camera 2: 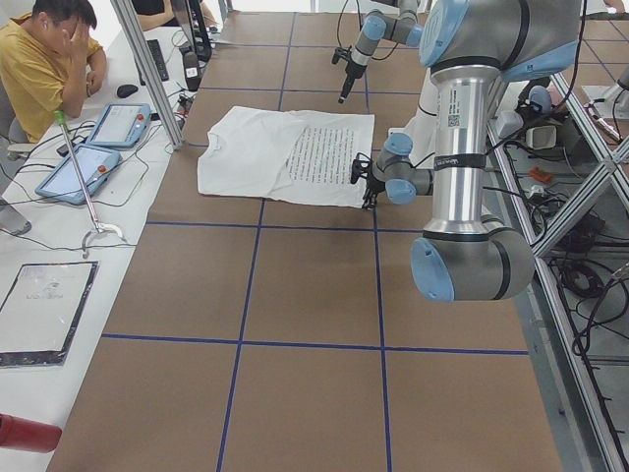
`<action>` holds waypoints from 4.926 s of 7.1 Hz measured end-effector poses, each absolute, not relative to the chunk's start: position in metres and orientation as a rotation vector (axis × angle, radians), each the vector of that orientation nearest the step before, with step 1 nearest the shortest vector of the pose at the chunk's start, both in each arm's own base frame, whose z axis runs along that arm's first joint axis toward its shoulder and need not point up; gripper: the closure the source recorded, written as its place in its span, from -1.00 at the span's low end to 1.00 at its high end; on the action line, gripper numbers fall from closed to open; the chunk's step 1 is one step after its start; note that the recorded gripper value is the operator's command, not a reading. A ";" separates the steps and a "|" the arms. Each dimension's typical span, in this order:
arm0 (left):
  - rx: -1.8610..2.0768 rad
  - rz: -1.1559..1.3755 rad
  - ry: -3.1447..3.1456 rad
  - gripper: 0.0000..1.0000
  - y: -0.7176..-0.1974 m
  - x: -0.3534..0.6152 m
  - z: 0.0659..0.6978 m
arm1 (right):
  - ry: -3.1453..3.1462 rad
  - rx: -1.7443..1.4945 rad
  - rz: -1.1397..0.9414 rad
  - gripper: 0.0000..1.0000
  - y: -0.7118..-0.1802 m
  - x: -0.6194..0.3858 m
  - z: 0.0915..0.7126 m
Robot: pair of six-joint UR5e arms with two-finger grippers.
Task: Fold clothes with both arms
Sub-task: 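Move both grippers down to the shirt hem corners nearest the robot, then grasp the hem corners with both grippers and lift them toward the collar, then carry the hem with both grippers over the shirt to the collar and release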
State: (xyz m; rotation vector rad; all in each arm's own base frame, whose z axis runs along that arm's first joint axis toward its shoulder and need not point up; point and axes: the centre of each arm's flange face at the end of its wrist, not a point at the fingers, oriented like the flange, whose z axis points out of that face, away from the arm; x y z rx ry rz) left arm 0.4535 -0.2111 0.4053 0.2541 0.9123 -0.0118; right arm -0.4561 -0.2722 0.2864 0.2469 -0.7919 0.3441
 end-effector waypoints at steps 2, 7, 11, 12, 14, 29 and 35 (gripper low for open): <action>0.253 -0.012 0.917 1.00 -0.210 0.453 0.403 | -0.791 0.246 0.344 -1.00 -0.272 -0.457 0.287; 0.263 -0.017 1.011 1.00 -0.209 0.439 0.357 | -0.779 0.262 0.407 -0.63 -0.222 -0.480 0.306; 0.267 -0.018 1.046 1.00 -0.209 0.442 0.341 | -0.741 0.307 0.389 -0.36 -0.168 -0.503 0.337; 0.268 -0.019 1.046 1.00 -0.210 0.442 0.341 | -0.731 0.312 0.378 -0.35 -0.162 -0.509 0.343; 0.268 -0.019 1.047 1.00 -0.210 0.442 0.340 | -0.718 0.325 0.362 -0.16 -0.153 -0.520 0.351; 0.193 0.037 1.163 1.00 -0.191 0.361 0.239 | -0.703 0.214 0.324 1.00 -0.148 -0.396 0.260; 0.234 0.012 1.115 1.00 -0.244 0.312 0.166 | -0.714 0.182 0.398 1.00 -0.210 -0.320 0.177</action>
